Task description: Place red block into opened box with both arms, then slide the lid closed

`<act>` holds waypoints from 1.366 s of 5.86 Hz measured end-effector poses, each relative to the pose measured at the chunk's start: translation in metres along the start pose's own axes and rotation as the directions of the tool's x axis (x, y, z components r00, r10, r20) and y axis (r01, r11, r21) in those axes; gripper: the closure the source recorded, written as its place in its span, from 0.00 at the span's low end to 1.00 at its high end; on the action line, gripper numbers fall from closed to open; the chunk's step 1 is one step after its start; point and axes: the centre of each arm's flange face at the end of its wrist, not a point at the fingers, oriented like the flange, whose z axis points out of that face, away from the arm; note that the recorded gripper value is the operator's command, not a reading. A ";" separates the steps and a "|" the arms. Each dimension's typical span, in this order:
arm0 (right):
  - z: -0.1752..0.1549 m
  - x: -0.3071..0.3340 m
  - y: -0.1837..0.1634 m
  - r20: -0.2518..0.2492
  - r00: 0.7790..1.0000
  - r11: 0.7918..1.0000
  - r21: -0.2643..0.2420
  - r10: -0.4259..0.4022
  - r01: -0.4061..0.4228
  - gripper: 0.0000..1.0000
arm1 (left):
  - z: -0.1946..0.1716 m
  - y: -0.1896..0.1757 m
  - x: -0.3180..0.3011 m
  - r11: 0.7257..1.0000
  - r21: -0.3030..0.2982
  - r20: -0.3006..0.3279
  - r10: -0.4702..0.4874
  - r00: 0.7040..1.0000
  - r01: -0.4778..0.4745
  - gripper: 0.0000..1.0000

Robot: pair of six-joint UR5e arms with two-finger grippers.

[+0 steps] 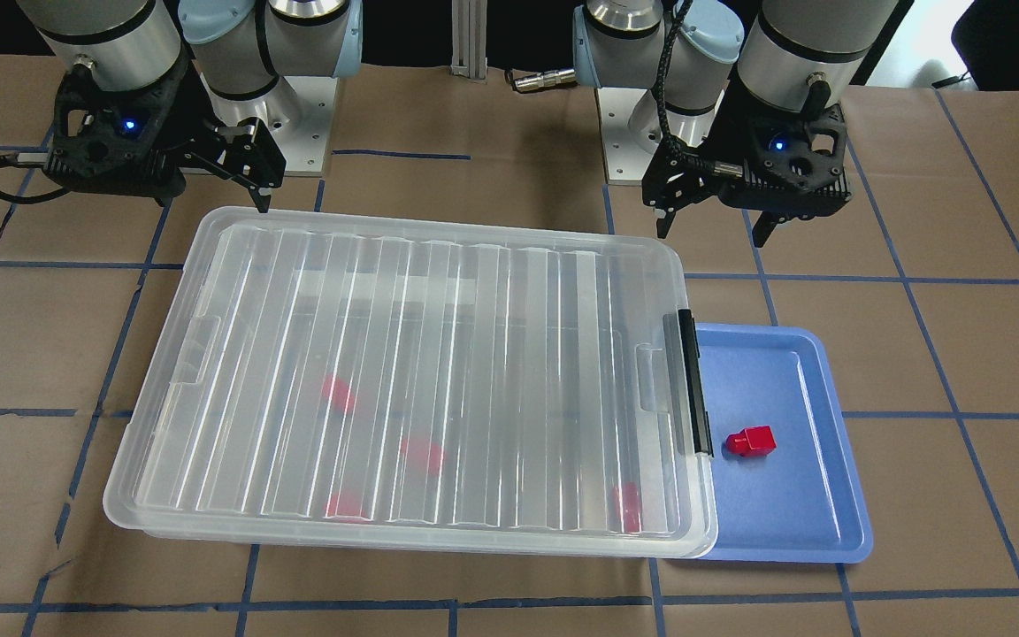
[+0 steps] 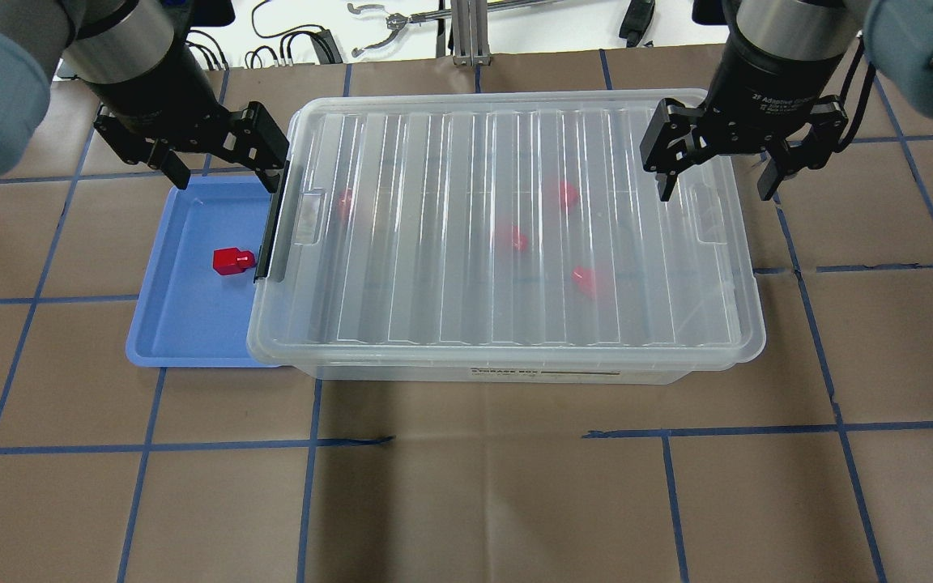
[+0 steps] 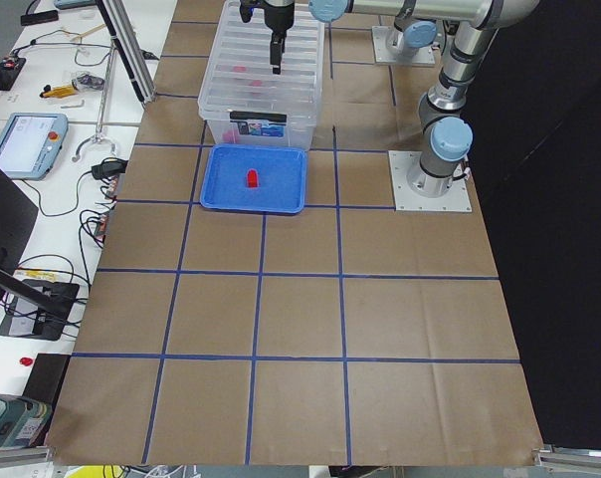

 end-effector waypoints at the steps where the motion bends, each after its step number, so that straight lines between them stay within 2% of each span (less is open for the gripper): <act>1: 0.003 0.016 -0.009 0.006 1.000 1.000 0.001 0.018 -0.018 0.00 | -0.004 -0.001 -0.001 1.000 0.008 -0.001 -0.016 1.000 0.016 0.01; 3: 0.025 0.057 -0.045 0.011 0.999 0.999 0.000 0.042 -0.042 0.00 | -0.001 -0.001 0.001 1.000 -0.004 -0.012 -0.017 1.000 0.017 0.00; 5: 0.064 0.068 -0.067 0.004 0.999 0.999 -0.016 0.052 -0.052 0.00 | -0.001 0.006 0.003 1.000 -0.020 -0.017 -0.017 1.000 0.017 0.00; 8: 0.138 0.101 -0.066 -0.001 0.995 0.995 -0.024 0.095 -0.095 0.00 | -0.003 0.003 0.000 0.999 -0.020 -0.018 -0.026 1.000 0.025 0.00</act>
